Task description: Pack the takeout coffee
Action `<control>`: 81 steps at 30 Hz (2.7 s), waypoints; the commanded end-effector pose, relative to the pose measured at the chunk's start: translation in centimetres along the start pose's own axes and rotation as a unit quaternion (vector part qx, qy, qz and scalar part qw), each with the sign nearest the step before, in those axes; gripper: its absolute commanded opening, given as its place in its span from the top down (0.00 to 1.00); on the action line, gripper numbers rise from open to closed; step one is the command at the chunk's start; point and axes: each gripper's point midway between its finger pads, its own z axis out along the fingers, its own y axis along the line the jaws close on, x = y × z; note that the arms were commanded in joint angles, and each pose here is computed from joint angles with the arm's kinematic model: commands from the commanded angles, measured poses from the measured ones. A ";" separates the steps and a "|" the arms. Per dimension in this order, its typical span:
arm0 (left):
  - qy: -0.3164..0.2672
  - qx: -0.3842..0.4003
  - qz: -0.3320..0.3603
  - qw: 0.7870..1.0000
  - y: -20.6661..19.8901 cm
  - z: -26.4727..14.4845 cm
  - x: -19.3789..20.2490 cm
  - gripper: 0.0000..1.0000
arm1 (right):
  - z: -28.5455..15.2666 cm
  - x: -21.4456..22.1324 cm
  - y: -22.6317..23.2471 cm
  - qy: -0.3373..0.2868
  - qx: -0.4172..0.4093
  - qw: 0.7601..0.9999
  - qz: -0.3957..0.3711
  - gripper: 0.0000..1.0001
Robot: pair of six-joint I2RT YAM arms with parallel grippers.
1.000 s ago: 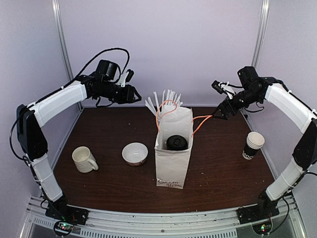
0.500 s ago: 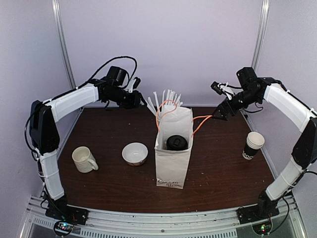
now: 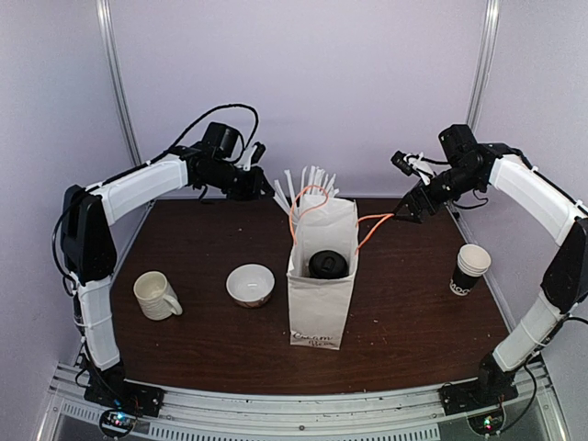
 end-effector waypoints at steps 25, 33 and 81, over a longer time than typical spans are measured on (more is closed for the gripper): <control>-0.062 0.014 0.051 0.997 -5.9 -8.2 -4.5 1.00 | 0.2 -0.3 -0.4 -0.005 -0.001 1.000 -0.001 0.06; -0.121 0.018 0.101 0.987 -9.3 -15.6 -6.8 1.00 | -0.1 -0.4 -0.3 -0.007 0.001 1.000 -0.003 0.06; 0.037 0.205 0.205 0.956 -23.9 -19.1 4.9 0.95 | -4.3 -2.4 -0.5 -0.010 0.049 0.999 -0.021 0.01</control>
